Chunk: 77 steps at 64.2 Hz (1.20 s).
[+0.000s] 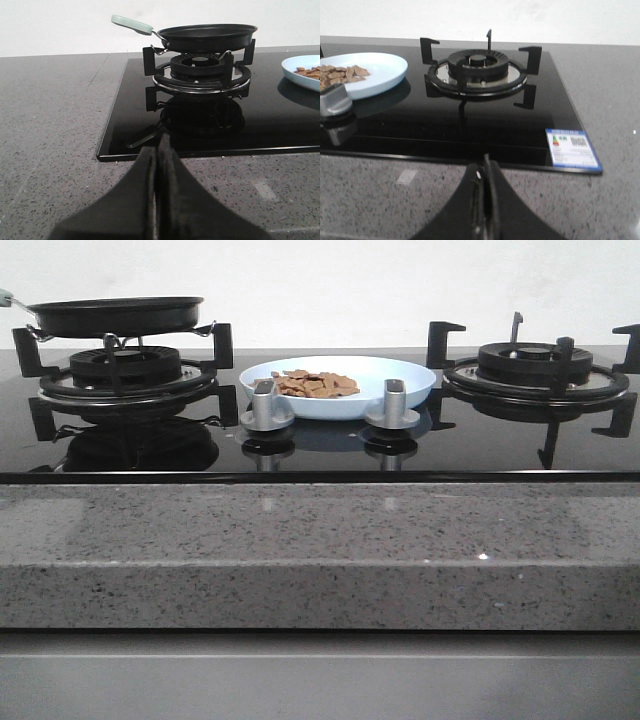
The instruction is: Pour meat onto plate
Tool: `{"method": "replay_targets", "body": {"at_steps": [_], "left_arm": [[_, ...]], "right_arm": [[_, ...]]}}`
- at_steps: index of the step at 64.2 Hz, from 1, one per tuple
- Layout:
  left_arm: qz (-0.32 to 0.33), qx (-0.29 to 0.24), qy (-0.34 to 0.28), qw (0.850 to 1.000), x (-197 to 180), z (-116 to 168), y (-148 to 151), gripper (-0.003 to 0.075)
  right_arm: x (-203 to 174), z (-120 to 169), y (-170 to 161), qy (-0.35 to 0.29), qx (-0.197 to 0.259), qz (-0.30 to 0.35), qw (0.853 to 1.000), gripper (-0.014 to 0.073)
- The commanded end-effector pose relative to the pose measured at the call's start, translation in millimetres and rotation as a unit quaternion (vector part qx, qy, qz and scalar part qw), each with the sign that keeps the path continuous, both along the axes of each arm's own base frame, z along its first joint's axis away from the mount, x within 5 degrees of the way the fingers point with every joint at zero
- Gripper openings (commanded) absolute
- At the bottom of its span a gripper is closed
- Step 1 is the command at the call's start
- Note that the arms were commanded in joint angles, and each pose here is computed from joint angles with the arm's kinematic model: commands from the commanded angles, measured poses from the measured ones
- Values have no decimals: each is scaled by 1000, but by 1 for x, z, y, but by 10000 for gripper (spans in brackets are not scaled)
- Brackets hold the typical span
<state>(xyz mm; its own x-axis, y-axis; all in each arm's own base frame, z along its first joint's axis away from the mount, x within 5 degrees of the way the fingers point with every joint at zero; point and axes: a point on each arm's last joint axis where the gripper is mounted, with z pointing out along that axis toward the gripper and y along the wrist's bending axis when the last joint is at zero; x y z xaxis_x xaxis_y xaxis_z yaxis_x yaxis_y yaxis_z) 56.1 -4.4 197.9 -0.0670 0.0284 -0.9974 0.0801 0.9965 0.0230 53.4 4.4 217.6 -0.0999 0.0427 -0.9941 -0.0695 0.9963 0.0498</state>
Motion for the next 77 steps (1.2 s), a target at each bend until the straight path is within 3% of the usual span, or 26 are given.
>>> {"method": "replay_targets", "body": {"at_steps": [1, 11, 77], "left_arm": [[0, -12, -43, 999, -1, 6, 0, -20], [0, -12, -43, 999, -1, 6, 0, -20], [0, -12, -43, 999, -1, 6, 0, -20]], "right_arm": [[-2, 0, -1, -59, 3, -7, 998, -70], [2, -16, -1, -63, 7, -9, 998, -70], [2, -14, -1, -73, 8, -9, 997, -70]]}}
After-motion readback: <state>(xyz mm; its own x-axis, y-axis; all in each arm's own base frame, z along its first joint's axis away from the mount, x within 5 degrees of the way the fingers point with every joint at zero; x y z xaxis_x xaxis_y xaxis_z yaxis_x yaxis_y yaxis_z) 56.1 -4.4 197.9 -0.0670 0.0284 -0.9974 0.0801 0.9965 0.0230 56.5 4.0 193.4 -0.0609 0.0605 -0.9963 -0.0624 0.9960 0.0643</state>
